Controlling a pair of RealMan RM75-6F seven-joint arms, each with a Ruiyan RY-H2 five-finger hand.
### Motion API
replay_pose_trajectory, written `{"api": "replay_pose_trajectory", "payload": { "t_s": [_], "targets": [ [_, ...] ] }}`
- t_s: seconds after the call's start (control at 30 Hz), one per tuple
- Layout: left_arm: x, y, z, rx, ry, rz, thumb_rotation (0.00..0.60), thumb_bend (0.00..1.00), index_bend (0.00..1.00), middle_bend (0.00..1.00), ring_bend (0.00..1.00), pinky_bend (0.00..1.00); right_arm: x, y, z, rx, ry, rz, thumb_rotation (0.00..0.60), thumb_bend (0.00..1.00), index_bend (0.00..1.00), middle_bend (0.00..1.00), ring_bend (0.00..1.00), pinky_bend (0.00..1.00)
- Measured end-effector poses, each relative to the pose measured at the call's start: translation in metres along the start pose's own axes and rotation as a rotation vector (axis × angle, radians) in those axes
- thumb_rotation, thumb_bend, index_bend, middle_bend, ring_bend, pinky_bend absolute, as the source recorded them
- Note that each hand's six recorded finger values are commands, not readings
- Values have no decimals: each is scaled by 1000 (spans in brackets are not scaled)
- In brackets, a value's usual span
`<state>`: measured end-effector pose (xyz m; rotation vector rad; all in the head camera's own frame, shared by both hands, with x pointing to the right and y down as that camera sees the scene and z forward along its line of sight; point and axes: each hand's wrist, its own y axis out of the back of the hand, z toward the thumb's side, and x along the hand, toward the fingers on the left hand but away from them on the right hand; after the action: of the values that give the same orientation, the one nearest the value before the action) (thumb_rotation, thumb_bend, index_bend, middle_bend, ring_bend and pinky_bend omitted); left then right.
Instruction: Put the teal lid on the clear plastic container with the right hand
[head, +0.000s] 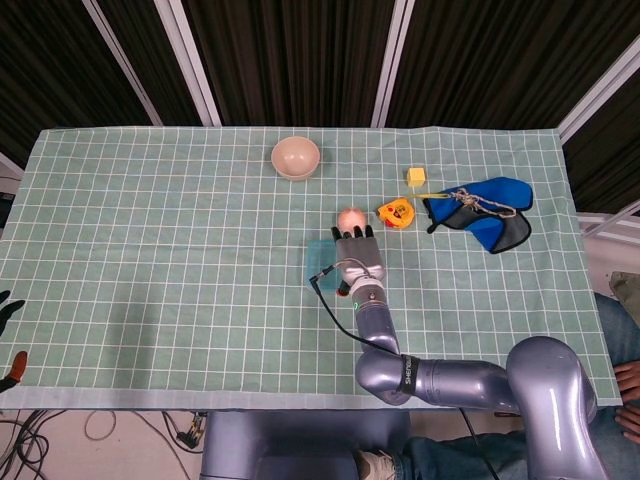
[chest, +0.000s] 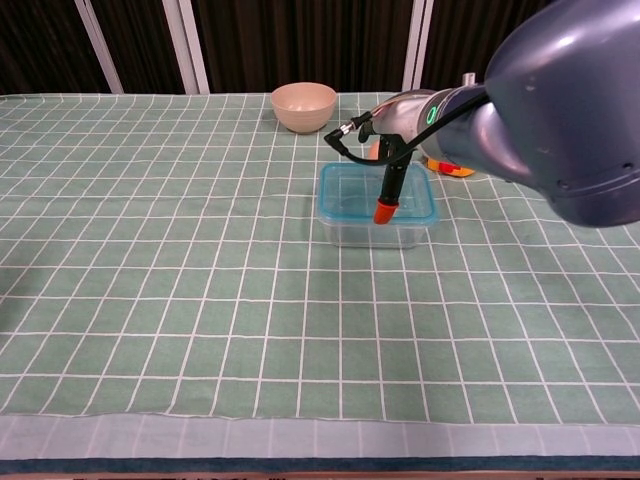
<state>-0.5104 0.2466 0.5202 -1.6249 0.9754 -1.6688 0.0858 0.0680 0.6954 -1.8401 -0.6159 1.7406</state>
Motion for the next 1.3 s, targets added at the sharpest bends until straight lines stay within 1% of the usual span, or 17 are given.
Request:
{"api": "replay_pose_trajectory", "payload": {
  "t_s": [1.03, 1.3],
  "targets": [
    [0, 0, 0, 0, 5, -5, 600, 460, 101, 0, 0, 0, 0, -4, 5, 2, 2, -2, 600, 115, 89, 416, 94, 0],
    [0, 0, -1, 0, 6, -5, 600, 460, 99, 0, 0, 0, -1, -4, 4, 5, 0, 0, 600, 116, 89, 358, 72, 0]
  ]
}}
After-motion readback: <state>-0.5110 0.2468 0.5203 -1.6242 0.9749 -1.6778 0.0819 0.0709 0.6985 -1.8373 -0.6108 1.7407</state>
